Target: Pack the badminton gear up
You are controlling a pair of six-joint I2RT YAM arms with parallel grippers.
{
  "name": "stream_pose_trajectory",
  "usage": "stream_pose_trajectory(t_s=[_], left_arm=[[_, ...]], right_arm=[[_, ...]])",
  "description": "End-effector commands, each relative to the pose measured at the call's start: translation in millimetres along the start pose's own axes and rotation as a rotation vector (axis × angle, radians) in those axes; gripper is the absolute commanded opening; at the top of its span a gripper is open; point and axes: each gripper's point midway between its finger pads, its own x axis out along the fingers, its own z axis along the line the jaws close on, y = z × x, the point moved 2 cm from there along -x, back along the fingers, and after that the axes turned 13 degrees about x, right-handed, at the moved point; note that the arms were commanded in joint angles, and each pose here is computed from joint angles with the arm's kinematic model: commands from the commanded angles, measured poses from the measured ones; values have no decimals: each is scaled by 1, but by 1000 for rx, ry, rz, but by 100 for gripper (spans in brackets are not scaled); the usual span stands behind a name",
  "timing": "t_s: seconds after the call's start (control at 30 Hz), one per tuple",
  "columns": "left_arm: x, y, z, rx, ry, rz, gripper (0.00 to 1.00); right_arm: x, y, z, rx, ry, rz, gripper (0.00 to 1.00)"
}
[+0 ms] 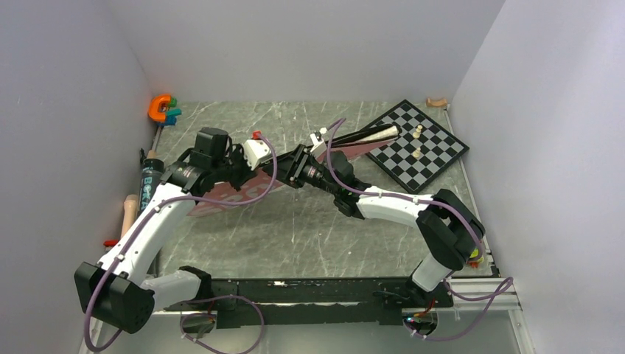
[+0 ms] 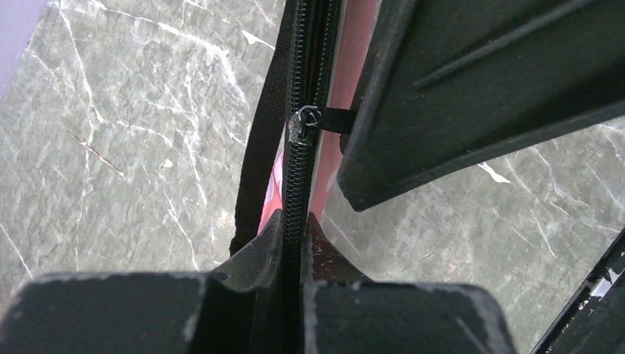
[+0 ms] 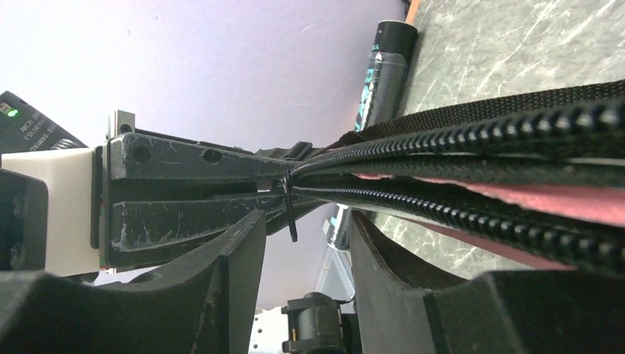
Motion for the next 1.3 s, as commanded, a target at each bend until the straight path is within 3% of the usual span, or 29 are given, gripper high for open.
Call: stream_pose_trajectory(t_s=[0.0,0.13,0.33,0.6,1.27], left_arm=[[-20,-46,8,51,-43,-173,0],[-19,-45,4,57,-34,-170,0],[-19,-40,-4,84,-26,-158,0],[-17,-33,-10,105,-18,-136,0],[-27,-34,-11,120,-42,-123,0]], right_arm=[[6,-14,37,-20,-119,-53,48],[7,-16,37,-10,-121,-60,36],[10,-17,38,9,-128,-58,25],[-1,-23,36,8,-120,-71,0],[-80,-64,1,-4,-3,-204,0]])
